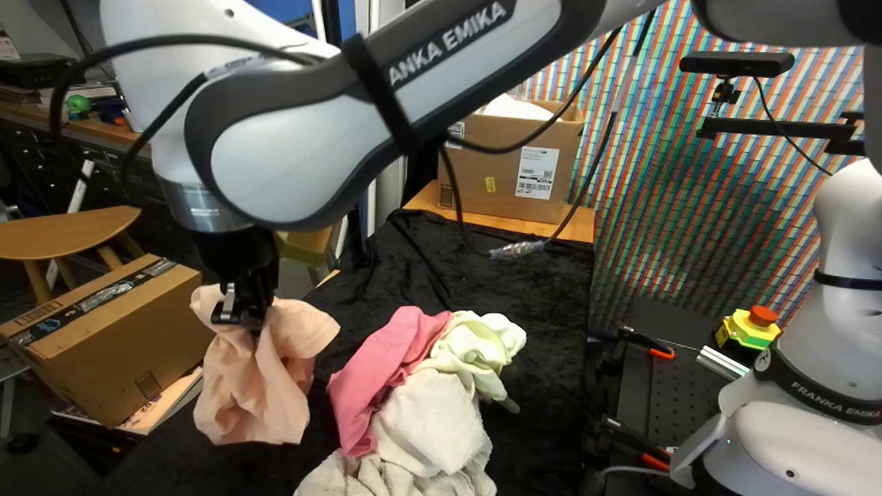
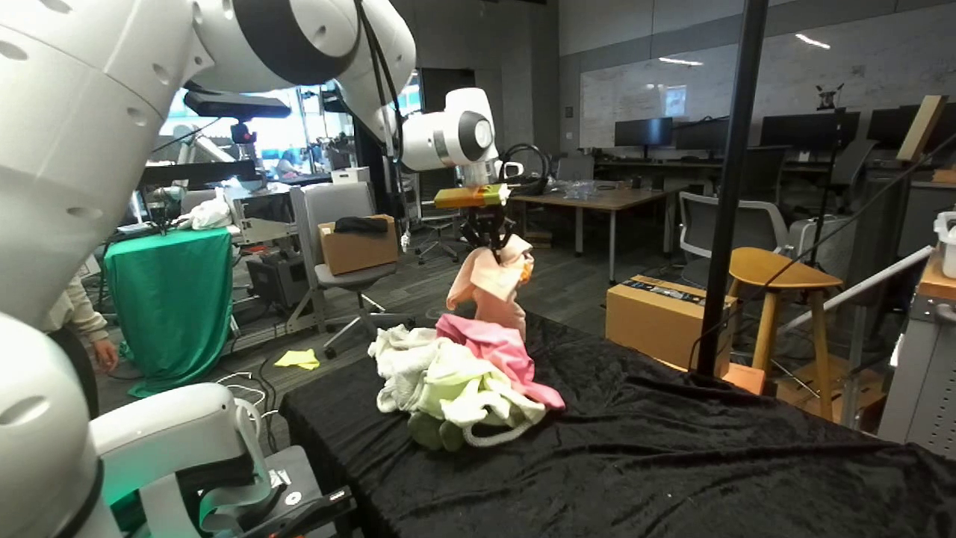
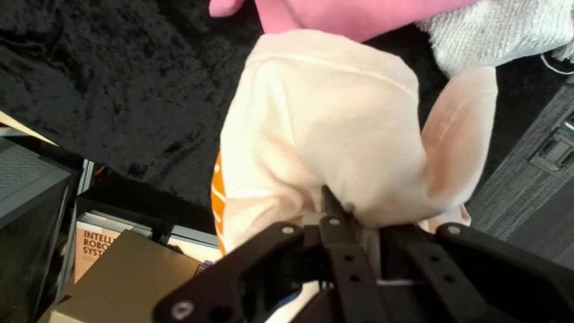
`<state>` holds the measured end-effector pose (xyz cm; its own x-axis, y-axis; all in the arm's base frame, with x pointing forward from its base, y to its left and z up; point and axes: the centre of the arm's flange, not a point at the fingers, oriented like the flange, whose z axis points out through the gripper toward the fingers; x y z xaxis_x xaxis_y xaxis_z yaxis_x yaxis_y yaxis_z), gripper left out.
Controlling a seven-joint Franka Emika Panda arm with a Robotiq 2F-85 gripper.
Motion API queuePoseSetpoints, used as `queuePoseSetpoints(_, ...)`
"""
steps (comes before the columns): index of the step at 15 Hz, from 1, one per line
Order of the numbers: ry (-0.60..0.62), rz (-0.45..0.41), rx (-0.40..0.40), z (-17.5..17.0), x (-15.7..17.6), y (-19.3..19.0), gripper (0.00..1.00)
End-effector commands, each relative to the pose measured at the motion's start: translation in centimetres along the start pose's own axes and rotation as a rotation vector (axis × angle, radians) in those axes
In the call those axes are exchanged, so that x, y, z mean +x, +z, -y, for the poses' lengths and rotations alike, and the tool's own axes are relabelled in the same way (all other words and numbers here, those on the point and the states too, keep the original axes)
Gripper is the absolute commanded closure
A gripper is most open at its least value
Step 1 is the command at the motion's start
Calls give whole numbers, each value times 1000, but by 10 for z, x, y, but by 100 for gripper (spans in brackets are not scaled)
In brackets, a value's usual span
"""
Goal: Group up all the objects on the table
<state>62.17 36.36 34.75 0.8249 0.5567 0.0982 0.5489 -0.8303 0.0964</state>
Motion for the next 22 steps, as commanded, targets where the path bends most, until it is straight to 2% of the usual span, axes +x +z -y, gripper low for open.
queuePoseSetpoints(1, 19, -45, 48, -20, -63, -64, 89)
queuePoseSetpoints(6, 26, -37, 164, -47, -126, -118, 89)
queuePoseSetpoints(9, -4, -17, 269, -63, -175, -132, 89)
queuePoseSetpoints(11, -26, 3, 325, -69, -201, -128, 89)
queuePoseSetpoints(14, -29, 21, 352, -75, -223, -93, 89)
queuePoseSetpoints(17, 49, 4, 293, -80, -224, -38, 89)
queuePoseSetpoints(22, 188, -128, 245, -83, -207, 25, 89)
